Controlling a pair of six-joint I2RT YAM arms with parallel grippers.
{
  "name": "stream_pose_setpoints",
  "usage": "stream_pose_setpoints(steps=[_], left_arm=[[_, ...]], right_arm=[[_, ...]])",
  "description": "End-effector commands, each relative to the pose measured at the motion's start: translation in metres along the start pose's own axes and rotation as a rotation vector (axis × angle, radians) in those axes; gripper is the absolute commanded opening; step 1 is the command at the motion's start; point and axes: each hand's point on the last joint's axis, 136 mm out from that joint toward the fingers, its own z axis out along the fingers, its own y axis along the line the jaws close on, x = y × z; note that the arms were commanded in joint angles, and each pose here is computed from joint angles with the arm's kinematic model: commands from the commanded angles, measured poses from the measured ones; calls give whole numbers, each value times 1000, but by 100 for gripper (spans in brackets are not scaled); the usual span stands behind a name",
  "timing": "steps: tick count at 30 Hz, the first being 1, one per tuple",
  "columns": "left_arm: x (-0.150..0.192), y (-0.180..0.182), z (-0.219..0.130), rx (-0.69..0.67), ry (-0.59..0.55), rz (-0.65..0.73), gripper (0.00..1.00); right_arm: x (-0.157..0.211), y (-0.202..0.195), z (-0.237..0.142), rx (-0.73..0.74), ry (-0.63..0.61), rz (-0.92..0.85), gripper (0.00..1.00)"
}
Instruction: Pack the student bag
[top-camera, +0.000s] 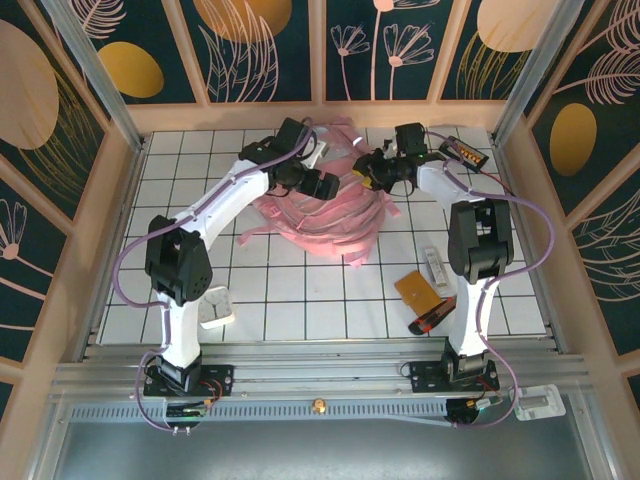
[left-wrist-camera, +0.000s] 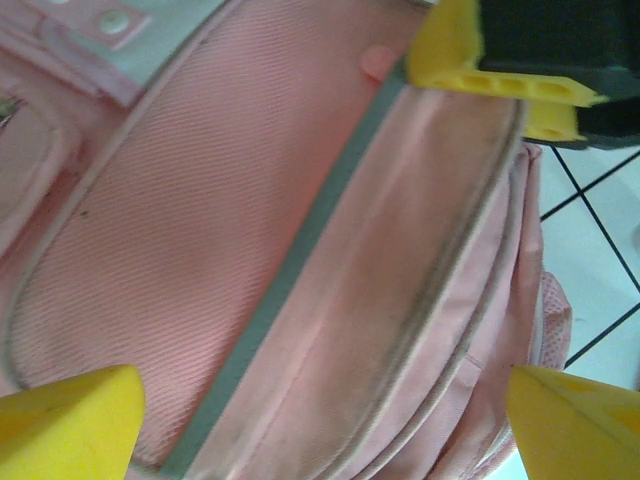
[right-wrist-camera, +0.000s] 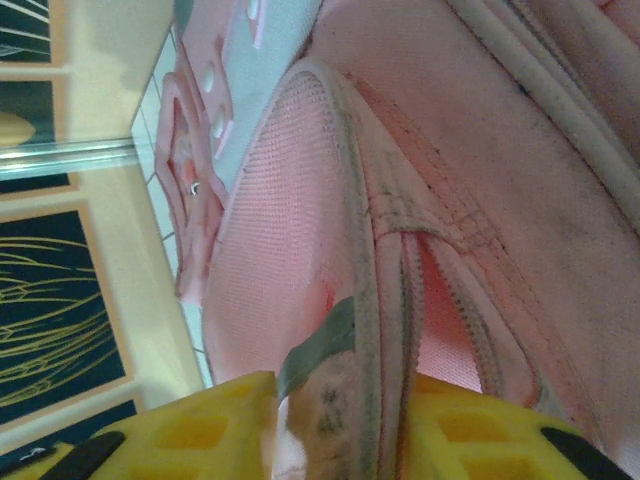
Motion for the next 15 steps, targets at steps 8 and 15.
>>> stream_pose_setpoints(steps=[8, 15], left_arm=[[-5, -2, 39, -125, -8, 168, 92], [-17, 34, 50, -347, -13, 135, 80]], right_arm=[[4, 77, -20, -210, 10, -26, 0], [8, 87, -28, -218, 38, -10, 0]])
